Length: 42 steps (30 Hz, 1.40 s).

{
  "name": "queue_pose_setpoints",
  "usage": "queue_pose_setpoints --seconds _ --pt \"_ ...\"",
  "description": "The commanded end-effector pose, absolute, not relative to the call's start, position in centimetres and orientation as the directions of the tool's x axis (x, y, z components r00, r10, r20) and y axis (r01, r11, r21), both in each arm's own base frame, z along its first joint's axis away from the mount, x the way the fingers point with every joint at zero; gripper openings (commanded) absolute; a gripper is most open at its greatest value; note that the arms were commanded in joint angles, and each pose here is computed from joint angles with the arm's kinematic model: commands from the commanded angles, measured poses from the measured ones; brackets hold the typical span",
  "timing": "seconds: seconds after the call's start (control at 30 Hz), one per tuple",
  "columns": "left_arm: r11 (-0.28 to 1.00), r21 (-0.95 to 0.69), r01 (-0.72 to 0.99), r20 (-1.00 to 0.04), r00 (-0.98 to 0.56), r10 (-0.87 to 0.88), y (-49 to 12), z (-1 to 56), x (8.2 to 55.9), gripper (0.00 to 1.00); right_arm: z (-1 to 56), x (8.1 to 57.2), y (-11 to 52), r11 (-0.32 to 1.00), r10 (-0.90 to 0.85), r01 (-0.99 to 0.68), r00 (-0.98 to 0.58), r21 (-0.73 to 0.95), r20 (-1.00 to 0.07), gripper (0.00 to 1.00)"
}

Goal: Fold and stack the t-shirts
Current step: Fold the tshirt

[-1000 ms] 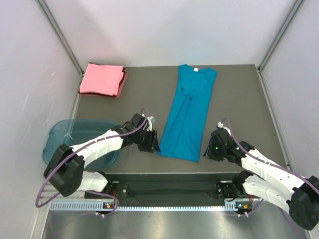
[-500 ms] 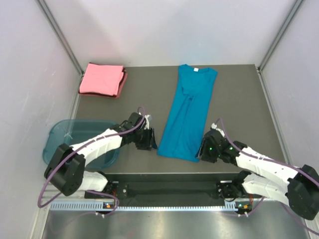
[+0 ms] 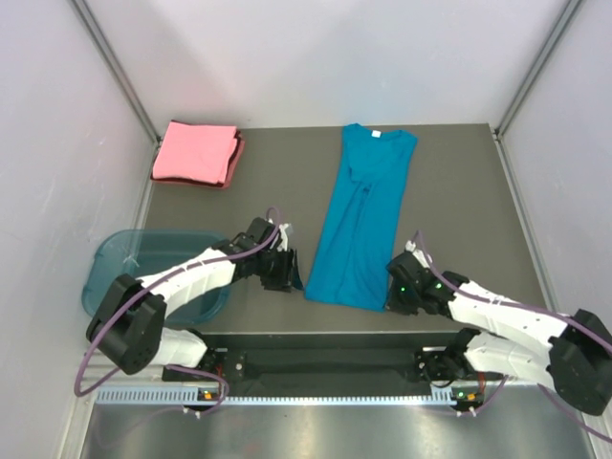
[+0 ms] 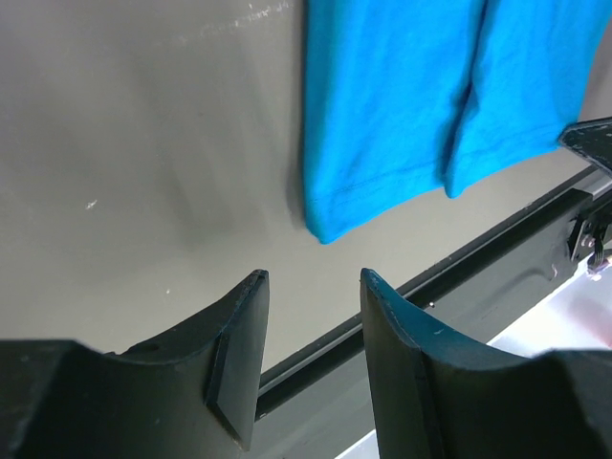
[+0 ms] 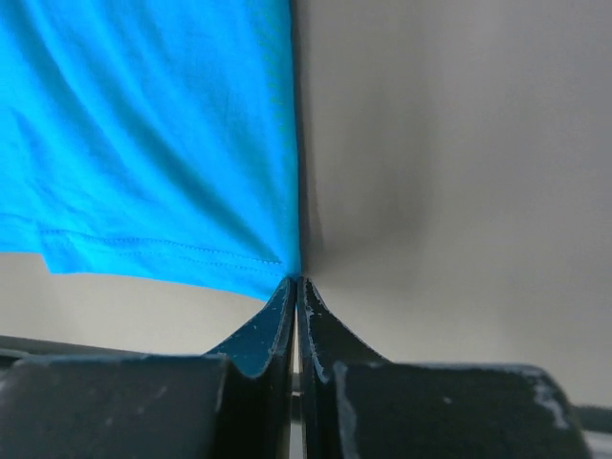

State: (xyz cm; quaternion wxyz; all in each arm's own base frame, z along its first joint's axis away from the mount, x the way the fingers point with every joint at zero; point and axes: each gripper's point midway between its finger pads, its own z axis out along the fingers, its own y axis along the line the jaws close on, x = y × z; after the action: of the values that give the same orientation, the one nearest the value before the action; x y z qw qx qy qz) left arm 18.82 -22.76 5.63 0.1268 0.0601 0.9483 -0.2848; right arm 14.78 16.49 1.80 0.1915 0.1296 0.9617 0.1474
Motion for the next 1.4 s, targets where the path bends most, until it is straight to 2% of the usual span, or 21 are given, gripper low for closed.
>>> queue_pose_setpoints --seconds 0.0,0.27,0.77,0.93,0.97,1.1,1.17,1.23,1.27,1.37 --pt "0.792 -0.566 0.227 -0.308 -0.950 0.052 -23.5 6.6 18.8 0.48 3.3 14.8 15.3 0.938 0.289 0.178 -0.877 0.298 -0.385 0.00" --pt "0.713 -0.664 0.224 -0.272 -0.961 0.049 -25.7 7.5 17.3 0.48 2.8 12.8 13.3 0.942 0.284 0.185 -0.885 0.279 -0.370 0.00" --pt "0.721 -0.676 0.148 -0.200 -0.980 0.014 -27.4 5.0 14.8 0.51 1.9 11.0 12.2 0.927 0.314 0.205 -0.883 0.315 -0.349 0.00" --pt "0.736 -0.663 0.138 -0.192 -0.981 0.011 -27.3 4.2 14.9 0.50 2.7 11.1 12.4 0.928 0.304 0.192 -0.885 0.319 -0.354 0.18" --pt "0.733 -0.665 0.141 -0.193 -0.981 0.014 -27.4 4.3 14.8 0.49 2.9 11.1 12.3 0.932 0.297 0.188 -0.886 0.310 -0.355 0.32" --pt "0.775 -0.606 0.182 -0.250 -0.968 0.032 -26.8 5.0 15.3 0.48 5.1 12.0 12.2 0.935 0.303 0.191 -0.869 0.300 -0.391 0.36" --pt "0.769 -0.600 0.222 -0.311 -0.950 0.032 -27.1 7.0 16.2 0.48 7.8 14.0 12.5 0.933 0.313 0.174 -0.826 0.316 -0.468 0.32" --pt "0.755 -0.604 0.257 -0.359 -0.933 0.031 -27.7 8.5 16.9 0.47 11.2 17.2 13.8 0.931 0.315 0.135 -0.768 0.340 -0.557 0.29" --pt "0.739 -0.606 0.293 -0.399 -0.916 0.036 -28.4 9.9 17.5 0.47 12.2 18.3 14.1 0.947 0.260 0.079 -0.759 0.312 -0.597 0.28" --pt "0.720 -0.602 0.345 -0.437 -0.897 0.065 -30.0 11.3 18.2 0.46 15.2 23.6 15.5 0.963 0.191 0.011 -0.732 0.270 -0.654 0.26"
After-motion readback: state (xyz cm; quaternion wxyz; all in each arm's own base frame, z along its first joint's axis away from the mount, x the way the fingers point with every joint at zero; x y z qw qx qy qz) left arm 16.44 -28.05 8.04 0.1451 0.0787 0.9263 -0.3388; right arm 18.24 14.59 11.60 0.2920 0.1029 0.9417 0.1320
